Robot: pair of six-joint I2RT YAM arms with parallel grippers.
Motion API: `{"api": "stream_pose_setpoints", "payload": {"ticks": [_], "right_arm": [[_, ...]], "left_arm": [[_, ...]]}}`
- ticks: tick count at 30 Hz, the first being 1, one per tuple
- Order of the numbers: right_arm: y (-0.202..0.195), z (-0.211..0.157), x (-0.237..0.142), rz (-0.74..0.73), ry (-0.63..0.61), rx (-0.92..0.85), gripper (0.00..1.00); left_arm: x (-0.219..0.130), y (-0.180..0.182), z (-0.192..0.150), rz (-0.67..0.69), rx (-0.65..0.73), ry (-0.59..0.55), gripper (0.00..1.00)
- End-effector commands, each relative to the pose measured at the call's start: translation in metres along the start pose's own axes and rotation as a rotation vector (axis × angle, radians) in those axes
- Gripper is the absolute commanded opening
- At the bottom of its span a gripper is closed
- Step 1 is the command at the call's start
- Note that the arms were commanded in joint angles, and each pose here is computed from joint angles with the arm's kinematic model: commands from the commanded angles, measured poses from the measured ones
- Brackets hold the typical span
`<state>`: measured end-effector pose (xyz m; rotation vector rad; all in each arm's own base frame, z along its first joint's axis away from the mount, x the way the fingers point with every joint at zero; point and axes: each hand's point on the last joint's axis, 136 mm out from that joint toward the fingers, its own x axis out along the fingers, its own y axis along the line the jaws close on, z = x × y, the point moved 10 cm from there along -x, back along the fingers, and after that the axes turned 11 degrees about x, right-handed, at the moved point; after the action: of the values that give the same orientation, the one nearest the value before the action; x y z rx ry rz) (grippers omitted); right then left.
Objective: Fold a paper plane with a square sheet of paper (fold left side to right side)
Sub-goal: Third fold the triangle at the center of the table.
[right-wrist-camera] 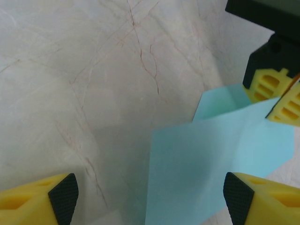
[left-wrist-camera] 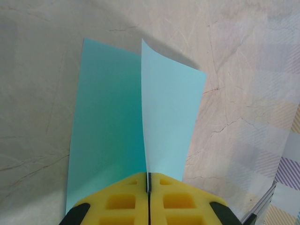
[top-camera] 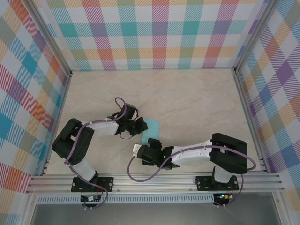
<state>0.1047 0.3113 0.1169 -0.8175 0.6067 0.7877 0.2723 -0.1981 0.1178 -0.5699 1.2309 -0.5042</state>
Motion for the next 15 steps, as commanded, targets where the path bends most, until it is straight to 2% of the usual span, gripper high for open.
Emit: {"api": "stream_pose_setpoints", "payload": {"ticks": [1, 15], "right_arm": [[0.0006, 0.0184, 0.0023, -0.042, -0.074, -0.010, 0.79], [0.0040, 0.0203, 0.0067, -0.068, -0.076, -0.020, 0.46]], "left_arm": [[-0.0037, 0.0008, 0.0007, -0.003, -0.010, -0.016, 0.06], [-0.0012, 0.0044, -0.0008, 0.016, -0.012, -0.007, 0.04]]}}
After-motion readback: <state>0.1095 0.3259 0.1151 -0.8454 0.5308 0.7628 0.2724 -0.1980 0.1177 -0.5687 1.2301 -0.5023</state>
